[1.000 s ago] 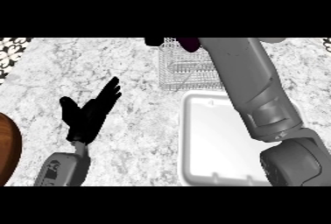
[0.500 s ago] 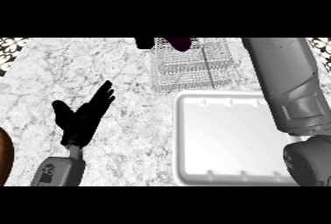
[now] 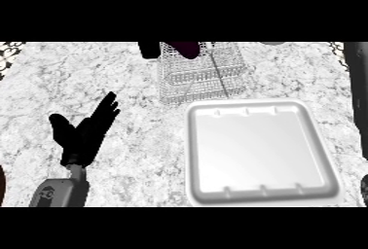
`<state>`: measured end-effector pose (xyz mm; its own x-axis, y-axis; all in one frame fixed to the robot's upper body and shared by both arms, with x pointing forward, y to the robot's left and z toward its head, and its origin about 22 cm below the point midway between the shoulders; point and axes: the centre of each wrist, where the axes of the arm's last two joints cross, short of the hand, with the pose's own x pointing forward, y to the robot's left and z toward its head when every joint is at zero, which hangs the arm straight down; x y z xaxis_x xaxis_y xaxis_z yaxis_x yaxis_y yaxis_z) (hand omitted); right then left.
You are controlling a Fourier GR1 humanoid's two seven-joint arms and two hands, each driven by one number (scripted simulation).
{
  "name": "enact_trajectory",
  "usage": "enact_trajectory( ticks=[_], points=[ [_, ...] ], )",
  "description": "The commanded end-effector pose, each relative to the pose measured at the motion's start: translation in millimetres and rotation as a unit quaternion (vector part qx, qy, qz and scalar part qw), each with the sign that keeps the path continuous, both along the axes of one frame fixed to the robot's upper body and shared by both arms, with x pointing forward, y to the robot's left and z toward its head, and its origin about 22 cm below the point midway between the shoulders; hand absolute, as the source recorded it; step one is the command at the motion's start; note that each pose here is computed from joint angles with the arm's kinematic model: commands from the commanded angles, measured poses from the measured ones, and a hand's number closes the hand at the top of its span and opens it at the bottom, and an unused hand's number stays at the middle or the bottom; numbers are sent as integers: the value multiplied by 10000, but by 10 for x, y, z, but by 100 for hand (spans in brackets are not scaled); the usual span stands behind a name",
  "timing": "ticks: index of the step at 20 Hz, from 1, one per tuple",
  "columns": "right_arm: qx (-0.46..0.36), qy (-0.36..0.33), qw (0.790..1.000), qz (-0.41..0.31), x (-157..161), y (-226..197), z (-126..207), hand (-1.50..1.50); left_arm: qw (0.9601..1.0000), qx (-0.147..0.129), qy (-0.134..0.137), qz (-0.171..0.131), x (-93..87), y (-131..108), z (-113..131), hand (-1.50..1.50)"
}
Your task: Pick the eggplant from the tray and place it in the tiered basket
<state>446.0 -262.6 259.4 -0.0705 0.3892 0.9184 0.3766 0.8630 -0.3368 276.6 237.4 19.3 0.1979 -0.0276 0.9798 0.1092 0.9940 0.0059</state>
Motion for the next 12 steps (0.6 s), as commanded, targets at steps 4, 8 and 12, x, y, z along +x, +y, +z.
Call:
enact_trajectory(
  ticks=[4, 8, 12],
  points=[
    [-319, 184, 9986, 367, -662, -1025, 124, -150, 9999, 39, 106, 82, -118, 204, -60, 0],
    [-288, 225, 9988, 321, -1195, -1585, 140, -150, 9999, 64, 28, 77, -60, 140, 81, 0],
    [-350, 38, 9991, 247, -1779, -2094, 237, -150, 10000, -27, -83, 8, -128, 174, -17, 0]
  ],
)
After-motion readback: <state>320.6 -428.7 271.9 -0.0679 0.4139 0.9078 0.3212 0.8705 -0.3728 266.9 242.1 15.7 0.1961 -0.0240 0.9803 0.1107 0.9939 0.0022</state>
